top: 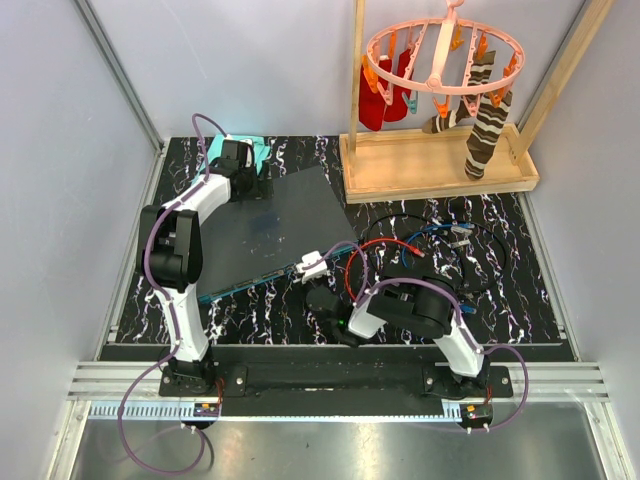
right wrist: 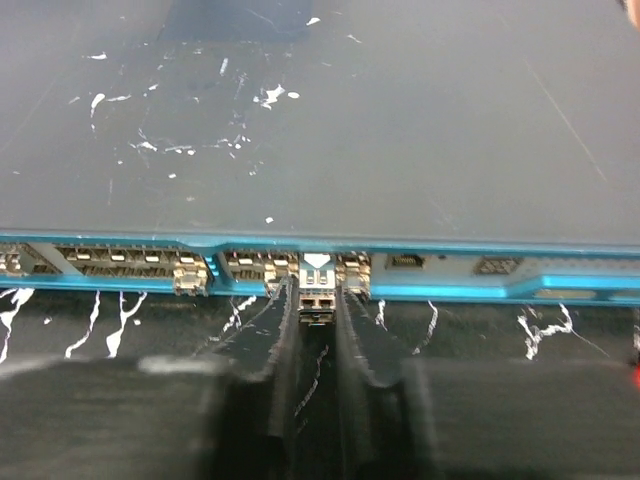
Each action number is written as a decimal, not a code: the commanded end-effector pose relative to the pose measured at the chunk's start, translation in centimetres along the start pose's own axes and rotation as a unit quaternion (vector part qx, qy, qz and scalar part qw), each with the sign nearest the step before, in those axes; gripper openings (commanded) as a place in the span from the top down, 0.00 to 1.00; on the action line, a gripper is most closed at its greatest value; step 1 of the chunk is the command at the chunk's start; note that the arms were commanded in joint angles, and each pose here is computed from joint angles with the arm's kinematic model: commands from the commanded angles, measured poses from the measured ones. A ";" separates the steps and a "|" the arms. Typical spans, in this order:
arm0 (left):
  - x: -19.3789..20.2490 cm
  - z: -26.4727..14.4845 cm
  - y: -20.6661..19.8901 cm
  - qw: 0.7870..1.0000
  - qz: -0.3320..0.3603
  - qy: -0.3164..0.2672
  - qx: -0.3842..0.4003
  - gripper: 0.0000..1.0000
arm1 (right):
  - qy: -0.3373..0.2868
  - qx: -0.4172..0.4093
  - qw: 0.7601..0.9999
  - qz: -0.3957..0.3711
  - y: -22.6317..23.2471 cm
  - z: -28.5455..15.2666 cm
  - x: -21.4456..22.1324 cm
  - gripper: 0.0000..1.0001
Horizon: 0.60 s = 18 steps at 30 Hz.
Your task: Insert the plug into the switch port
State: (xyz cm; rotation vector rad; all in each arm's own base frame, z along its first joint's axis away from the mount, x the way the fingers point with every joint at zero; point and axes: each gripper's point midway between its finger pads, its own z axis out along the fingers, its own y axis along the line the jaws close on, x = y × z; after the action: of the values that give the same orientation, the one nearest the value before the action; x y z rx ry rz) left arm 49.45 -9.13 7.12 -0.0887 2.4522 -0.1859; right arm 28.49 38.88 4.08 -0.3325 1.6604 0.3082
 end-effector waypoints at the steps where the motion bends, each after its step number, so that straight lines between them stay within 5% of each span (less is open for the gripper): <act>1: 0.2 0.6 -1.3 1.000 -0.002 0.012 0.024 0.01 | -0.056 0.006 0.996 0.068 0.1 2.4 -4.2 0.73; 10: -1.3 -0.1 -1.8 0.999 -0.017 -0.003 0.036 0.01 | 0.009 -0.017 0.997 0.078 -0.7 -0.4 -5.6 0.38; 18: -2.8 -0.1 -1.2 0.998 -0.044 -0.018 0.048 0.01 | 0.158 -0.043 0.980 0.113 -0.6 -4.7 -3.4 0.28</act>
State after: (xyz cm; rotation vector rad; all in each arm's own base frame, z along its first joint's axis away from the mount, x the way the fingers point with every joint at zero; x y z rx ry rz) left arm 49.92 -9.73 7.59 -0.1329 2.4547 -0.2673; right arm 27.30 37.85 11.25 -0.2397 1.7840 0.5154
